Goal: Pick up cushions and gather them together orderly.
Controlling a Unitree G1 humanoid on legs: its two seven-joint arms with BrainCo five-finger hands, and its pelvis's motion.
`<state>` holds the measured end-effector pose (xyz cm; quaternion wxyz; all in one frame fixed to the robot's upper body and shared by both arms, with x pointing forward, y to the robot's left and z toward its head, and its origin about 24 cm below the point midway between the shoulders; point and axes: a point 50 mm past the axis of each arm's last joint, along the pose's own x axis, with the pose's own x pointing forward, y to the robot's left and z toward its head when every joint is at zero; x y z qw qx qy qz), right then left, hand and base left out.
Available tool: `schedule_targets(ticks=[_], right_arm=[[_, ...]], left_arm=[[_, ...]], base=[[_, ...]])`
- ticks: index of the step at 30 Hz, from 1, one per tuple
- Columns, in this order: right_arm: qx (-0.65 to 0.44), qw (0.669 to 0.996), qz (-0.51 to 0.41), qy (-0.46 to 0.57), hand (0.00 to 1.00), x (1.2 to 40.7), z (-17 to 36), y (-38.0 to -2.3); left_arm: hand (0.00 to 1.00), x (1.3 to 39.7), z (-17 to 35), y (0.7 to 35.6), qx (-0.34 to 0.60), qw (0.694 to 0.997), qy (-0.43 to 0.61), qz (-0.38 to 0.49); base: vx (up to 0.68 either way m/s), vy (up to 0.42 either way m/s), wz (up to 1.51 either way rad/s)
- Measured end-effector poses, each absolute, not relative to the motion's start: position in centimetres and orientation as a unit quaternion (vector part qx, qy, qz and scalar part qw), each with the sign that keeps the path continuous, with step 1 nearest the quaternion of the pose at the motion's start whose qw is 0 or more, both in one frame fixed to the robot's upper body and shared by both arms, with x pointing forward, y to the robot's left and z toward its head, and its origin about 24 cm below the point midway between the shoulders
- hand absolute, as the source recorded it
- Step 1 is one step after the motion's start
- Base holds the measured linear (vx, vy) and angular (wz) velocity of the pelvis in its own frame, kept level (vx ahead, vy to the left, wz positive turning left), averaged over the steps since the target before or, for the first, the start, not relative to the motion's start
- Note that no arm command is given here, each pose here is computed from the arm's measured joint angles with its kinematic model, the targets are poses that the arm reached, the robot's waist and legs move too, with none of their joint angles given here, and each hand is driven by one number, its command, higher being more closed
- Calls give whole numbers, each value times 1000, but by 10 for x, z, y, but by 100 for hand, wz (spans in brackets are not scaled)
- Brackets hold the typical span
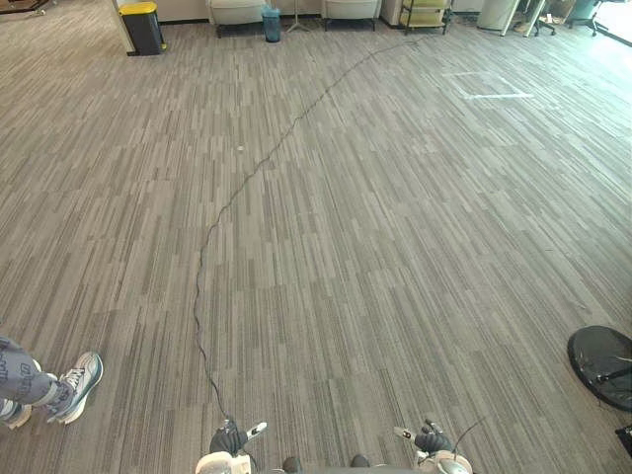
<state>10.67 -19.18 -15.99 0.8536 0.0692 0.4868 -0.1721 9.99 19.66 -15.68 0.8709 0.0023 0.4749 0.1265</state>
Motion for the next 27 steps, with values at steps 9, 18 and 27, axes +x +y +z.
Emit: schedule_targets(ticks=[9,18,27], right_arm=[[75,854,-179,484,0,107,-159,-194],[83,867,-201,449,0,115,-151,-201],[90,862,-192,460,0,120,-154,-190]], left_arm=[[0,102,-156,196,9,873,473,119],[0,124,-144,202,-27,890,424,162],[0,135,-139,205,-40,899,399,174]], base=[[-27,-30,3],[114,-4,8],[451,309,-16]])
